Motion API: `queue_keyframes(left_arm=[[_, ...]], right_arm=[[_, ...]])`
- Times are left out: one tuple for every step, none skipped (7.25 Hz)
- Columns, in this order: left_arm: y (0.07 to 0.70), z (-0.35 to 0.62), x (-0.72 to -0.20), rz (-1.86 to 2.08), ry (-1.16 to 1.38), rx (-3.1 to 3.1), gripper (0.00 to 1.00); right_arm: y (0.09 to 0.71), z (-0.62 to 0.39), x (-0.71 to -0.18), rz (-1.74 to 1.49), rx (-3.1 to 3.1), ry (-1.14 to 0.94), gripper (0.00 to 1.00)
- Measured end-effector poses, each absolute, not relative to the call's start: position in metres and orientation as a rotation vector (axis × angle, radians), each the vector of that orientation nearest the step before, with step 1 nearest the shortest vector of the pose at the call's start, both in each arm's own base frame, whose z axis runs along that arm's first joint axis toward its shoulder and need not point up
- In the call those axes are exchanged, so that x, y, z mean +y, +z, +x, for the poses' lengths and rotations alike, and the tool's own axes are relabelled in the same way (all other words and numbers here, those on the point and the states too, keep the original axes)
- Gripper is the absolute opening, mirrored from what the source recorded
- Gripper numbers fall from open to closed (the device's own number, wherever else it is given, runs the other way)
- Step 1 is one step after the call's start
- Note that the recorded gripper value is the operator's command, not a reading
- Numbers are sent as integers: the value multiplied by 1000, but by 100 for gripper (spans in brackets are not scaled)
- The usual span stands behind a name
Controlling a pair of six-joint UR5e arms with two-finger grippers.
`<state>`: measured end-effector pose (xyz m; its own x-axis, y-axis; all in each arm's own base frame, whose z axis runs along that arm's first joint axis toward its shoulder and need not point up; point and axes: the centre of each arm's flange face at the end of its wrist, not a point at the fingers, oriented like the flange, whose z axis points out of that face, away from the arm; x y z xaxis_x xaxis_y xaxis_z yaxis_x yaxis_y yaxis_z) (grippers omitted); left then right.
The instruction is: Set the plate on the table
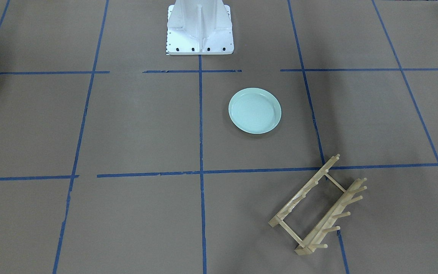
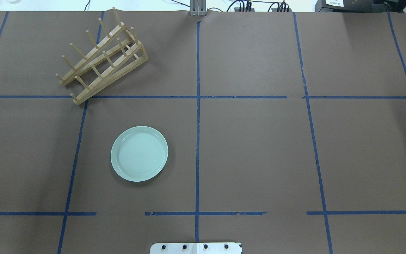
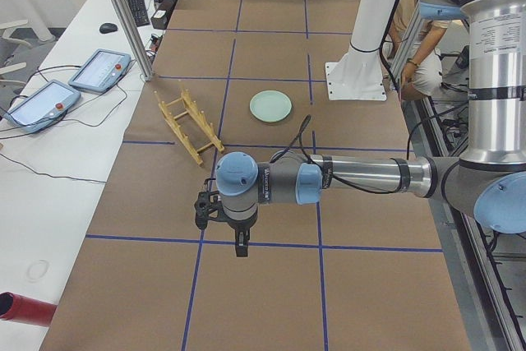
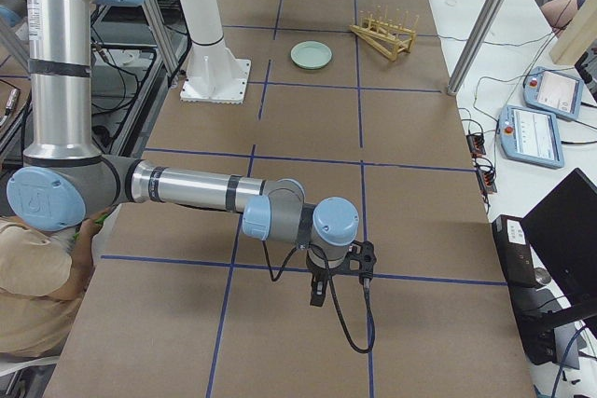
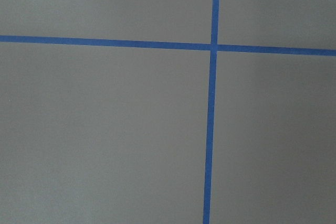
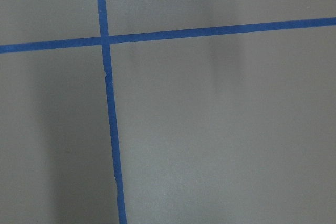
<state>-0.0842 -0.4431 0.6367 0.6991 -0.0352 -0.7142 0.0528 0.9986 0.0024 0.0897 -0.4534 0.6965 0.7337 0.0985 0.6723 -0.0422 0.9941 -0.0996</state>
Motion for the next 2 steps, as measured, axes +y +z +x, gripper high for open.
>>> queue_keyframes(left_arm=[[634, -84, -447, 28, -47, 797, 100], [632, -85, -450, 31, -47, 797, 100]], right_arm=[[697, 90, -453, -79, -743, 77, 100], [696, 90, -453, -79, -743, 77, 100]])
